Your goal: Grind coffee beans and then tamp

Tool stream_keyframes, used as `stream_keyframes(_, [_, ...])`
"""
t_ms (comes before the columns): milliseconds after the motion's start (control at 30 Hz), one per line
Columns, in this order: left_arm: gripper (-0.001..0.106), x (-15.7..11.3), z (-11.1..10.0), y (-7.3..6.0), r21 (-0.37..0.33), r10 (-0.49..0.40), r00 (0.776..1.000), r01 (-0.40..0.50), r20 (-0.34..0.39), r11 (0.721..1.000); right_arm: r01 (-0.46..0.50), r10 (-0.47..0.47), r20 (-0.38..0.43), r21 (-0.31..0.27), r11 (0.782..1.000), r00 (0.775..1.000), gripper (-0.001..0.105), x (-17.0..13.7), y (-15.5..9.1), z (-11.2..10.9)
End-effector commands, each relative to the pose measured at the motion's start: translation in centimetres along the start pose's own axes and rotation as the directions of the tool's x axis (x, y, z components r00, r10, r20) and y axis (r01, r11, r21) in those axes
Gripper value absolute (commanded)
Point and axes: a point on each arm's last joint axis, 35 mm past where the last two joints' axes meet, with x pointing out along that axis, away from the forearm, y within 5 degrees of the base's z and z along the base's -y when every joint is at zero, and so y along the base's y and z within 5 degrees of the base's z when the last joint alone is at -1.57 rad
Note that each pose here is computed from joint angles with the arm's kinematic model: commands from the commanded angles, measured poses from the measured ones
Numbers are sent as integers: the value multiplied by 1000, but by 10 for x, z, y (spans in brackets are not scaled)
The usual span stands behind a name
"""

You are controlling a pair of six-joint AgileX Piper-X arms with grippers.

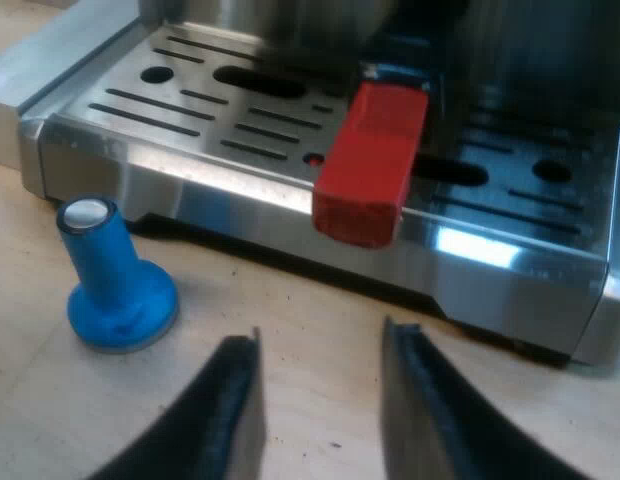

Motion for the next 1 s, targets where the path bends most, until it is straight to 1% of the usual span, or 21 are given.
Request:
stream_keyframes(33, [59, 0, 3, -1, 11, -20, 1000, 20, 12, 1000, 45, -45, 2, 17, 999, 999, 24, 3, 2, -2])
stream_keyframes(133, [59, 0, 3, -1, 11, -20, 1000, 20, 12, 1000, 59, -59, 4, 15, 998, 998, 24, 5, 5, -3])
stream_keyframes(200, [59, 0, 3, -1, 11, -20, 1000, 20, 12, 1000, 63, -63, 13, 26, 998, 998, 24, 8, 8, -4])
stream_keyframes(300, [59, 0, 3, -1, 11, -20, 1000, 20, 12, 1000, 93, -94, 27, 42, 995, 995, 24, 13, 12, -5])
stream_keyframes(333, [59, 0, 3, -1, 11, -20, 1000, 20, 12, 1000, 124, -126, 40, 52, 991, 991, 24, 15, 15, -6])
stream_keyframes(367, [59, 0, 3, -1, 9, -20, 1000, 20, 12, 1000, 164, -169, 60, 75, 983, 984, 21, 20, 19, -7])
stream_keyframes(533, [59, 0, 3, -1, 8, -20, 1000, 20, 10, 1000, 191, -199, 73, 106, 976, 977, 20, 27, 21, -7])
stream_keyframes(667, [59, 0, 2, -1, 4, -20, 1000, 20, 5, 1000, 218, -229, 78, 131, 967, 970, 20, 33, 16, -3])
stream_keyframes(767, [59, 0, 2, -1, 4, -20, 1000, 20, 6, 1000, 225, -237, 79, 140, 964, 968, 20, 36, 14, -1])
stream_keyframes(867, [59, 0, 2, -1, 4, -20, 1000, 20, 6, 1000, 217, -229, 78, 140, 966, 970, 20, 39, 11, 0])
stream_keyframes(900, [59, 0, 2, -1, 4, -20, 1000, 20, 6, 1000, 179, -189, 60, 138, 974, 980, 20, 45, 8, 0])
stream_keyframes(1000, [59, 0, 2, -1, 4, -20, 1000, 20, 6, 1000, 208, -216, 46, 135, 969, 975, 20, 50, 4, -1])
